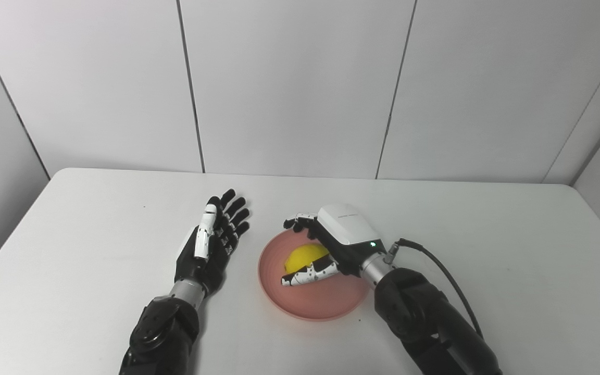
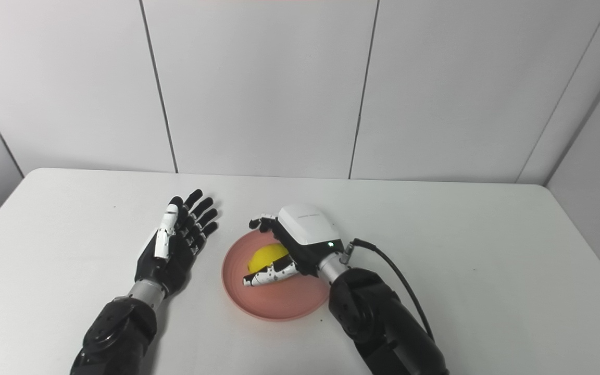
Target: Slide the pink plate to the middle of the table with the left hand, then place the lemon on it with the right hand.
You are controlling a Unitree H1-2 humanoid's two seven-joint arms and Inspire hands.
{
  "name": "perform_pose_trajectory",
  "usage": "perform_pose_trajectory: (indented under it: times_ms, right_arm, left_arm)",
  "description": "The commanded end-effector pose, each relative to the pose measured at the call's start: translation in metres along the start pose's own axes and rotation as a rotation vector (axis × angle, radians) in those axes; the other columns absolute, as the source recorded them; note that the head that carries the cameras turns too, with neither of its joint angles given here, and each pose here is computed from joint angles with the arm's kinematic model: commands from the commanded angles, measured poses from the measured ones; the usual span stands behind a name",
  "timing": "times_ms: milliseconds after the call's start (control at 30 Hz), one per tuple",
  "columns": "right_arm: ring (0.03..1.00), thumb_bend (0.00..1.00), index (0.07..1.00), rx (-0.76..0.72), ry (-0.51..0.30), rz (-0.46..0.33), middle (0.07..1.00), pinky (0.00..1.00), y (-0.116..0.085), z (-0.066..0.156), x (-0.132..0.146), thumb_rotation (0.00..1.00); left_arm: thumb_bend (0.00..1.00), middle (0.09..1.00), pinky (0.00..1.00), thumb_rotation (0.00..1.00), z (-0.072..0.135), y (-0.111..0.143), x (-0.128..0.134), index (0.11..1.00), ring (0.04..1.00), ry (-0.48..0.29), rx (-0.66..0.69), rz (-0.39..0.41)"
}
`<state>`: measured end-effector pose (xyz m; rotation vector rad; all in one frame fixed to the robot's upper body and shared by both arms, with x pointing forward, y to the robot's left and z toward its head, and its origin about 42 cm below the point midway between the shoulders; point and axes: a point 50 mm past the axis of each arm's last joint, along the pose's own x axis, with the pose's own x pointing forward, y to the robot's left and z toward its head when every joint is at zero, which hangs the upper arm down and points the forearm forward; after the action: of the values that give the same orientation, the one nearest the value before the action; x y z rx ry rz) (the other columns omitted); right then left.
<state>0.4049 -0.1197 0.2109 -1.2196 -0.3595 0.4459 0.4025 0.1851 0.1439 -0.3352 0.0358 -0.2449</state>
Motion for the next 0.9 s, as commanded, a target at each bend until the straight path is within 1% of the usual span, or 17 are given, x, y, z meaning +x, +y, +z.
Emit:
perform_pose_trajectory:
  times_ms: [0, 333, 567, 667, 867]
  right_arm:
    - [0.657, 1.00, 0.760, -0.001, -0.052, -0.072, 0.743, 0.55, -0.021, 0.008, 0.003, 0.55]
    - [0.739, 1.00, 0.804, 0.023, -0.059, -0.101, 0.791, 0.66, -0.033, 0.008, -0.002, 0.59]
    - [0.734, 1.00, 0.805, 0.091, -0.073, -0.159, 0.782, 0.66, -0.043, 0.005, -0.009, 0.60]
    - [0.735, 1.00, 0.798, 0.125, -0.081, -0.194, 0.779, 0.67, -0.049, 0.002, -0.014, 0.59]
    - [0.752, 1.00, 0.807, 0.163, -0.059, -0.250, 0.786, 0.69, -0.059, -0.006, -0.025, 0.61]
  left_arm:
    - [0.44, 0.946, 0.96, 1.00, 0.001, -0.002, 0.001, 0.937, 0.946, -0.001, 0.006, -0.003]
    - [0.44, 0.947, 0.96, 1.00, 0.001, -0.001, 0.001, 0.937, 0.947, -0.004, 0.005, -0.005]
    - [0.44, 0.950, 0.96, 1.00, 0.001, 0.000, 0.002, 0.942, 0.951, -0.005, 0.011, -0.013]
    - [0.44, 0.952, 0.96, 1.00, 0.001, 0.001, 0.002, 0.942, 0.952, -0.006, 0.011, -0.012]
    - [0.43, 0.950, 0.96, 1.00, 0.001, 0.001, 0.003, 0.940, 0.949, -0.003, -0.004, -0.007]
